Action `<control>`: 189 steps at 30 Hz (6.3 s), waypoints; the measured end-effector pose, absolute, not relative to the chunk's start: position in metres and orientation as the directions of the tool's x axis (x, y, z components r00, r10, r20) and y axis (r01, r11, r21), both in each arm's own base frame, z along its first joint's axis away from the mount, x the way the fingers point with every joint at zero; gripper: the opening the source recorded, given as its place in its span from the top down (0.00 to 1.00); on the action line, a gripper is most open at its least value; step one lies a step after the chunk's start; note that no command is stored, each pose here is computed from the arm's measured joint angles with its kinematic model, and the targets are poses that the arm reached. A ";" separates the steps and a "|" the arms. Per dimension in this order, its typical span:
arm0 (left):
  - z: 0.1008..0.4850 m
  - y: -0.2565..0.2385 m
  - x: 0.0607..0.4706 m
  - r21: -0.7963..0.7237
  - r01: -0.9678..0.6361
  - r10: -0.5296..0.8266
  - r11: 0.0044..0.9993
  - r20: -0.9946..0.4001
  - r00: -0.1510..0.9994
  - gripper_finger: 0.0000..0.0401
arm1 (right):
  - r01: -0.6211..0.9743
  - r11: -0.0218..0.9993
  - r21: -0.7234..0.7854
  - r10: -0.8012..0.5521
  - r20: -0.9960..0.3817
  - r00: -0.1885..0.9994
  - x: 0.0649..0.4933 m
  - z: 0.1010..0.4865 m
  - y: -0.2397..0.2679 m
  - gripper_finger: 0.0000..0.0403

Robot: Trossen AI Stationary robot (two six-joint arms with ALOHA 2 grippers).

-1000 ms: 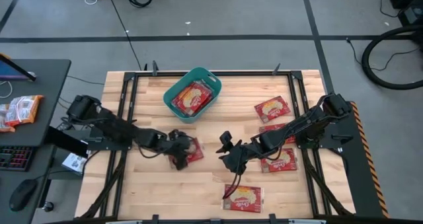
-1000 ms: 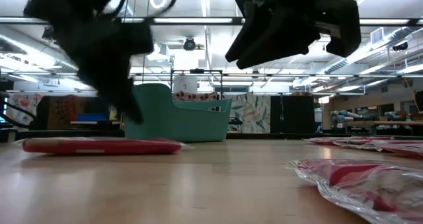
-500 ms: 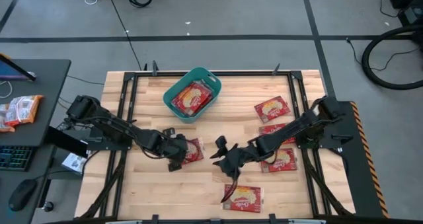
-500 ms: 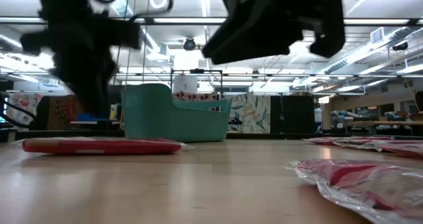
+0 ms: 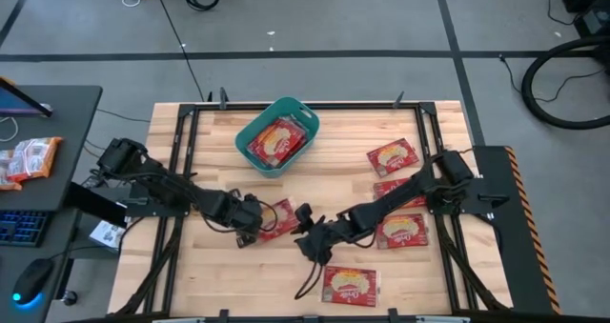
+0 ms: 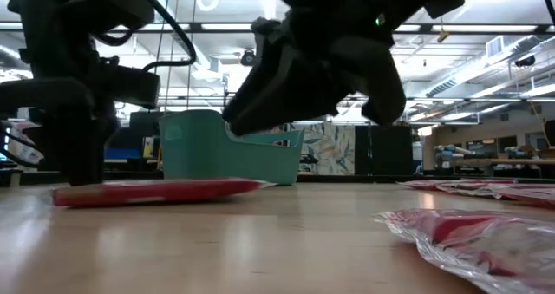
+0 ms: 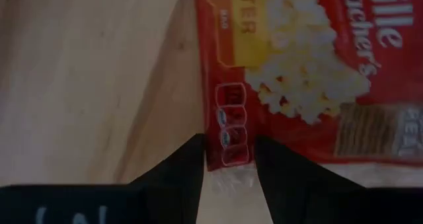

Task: Sort popcorn bags into baskets
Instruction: Put the red popcorn pack into the blue bin

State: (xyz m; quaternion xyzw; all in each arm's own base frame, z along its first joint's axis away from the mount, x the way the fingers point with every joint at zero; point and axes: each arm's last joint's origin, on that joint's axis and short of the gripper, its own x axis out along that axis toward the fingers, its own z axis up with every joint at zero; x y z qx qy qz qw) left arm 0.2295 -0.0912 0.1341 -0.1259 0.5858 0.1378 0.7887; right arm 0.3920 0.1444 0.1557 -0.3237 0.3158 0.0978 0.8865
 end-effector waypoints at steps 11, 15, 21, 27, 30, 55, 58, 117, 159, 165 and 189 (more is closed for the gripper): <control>0.141 -0.116 0.250 -0.190 -0.313 0.020 0.931 -0.828 0.560 0.65 | -0.445 0.719 -0.533 -0.067 -0.691 0.720 0.387 0.149 0.140 0.67; 0.137 -0.116 0.250 -0.157 -0.284 0.028 0.946 -0.833 0.553 0.65 | -0.522 0.654 -0.548 -0.087 -0.739 0.668 0.382 0.143 0.138 0.67; 0.147 -0.117 0.259 -0.112 -0.253 0.067 0.961 -0.795 0.604 0.65 | -0.557 0.575 -0.599 -0.142 -0.744 0.653 0.381 0.141 0.131 0.67; 0.134 -0.111 0.265 0.018 -0.279 0.187 0.960 -0.781 0.595 0.65 | -0.609 0.469 -0.640 -0.139 -0.734 0.664 0.377 0.128 0.122 0.67; 0.120 -0.110 0.270 0.037 -0.288 0.205 0.957 -0.788 0.580 0.65 | -0.612 0.449 -0.651 -0.126 -0.724 0.678 0.373 0.121 0.120 0.67; 0.114 -0.112 0.282 -0.006 -0.239 0.154 0.971 -0.749 0.644 0.65 | -0.580 0.419 -0.698 -0.096 -0.669 0.737 0.377 0.120 0.114 0.95; 0.126 -0.114 0.280 -0.023 -0.212 0.128 0.977 -0.732 0.669 0.65 | -0.560 0.356 -0.748 -0.222 -0.650 0.727 0.373 0.120 0.115 0.93; 0.190 -0.116 0.261 -0.113 -0.195 0.090 0.974 -0.598 0.796 0.65 | -0.255 0.576 -0.777 -0.456 -0.564 0.688 0.390 0.222 -0.049 0.68; 0.188 -0.115 0.259 -0.111 -0.215 0.100 0.970 -0.626 0.773 0.65 | 0.667 0.676 -0.313 -0.317 -0.941 -0.119 0.186 0.138 -0.091 0.70; 0.189 -0.115 0.260 -0.111 -0.222 0.109 0.969 -0.614 0.782 0.65 | 0.611 0.779 -0.140 -0.238 -0.968 0.083 0.212 0.137 -0.075 0.70; 0.157 -0.111 0.305 -0.174 -0.211 0.109 0.962 -0.465 0.879 0.65 | -0.380 0.864 -0.329 -0.057 -0.815 0.576 0.261 0.175 0.079 0.70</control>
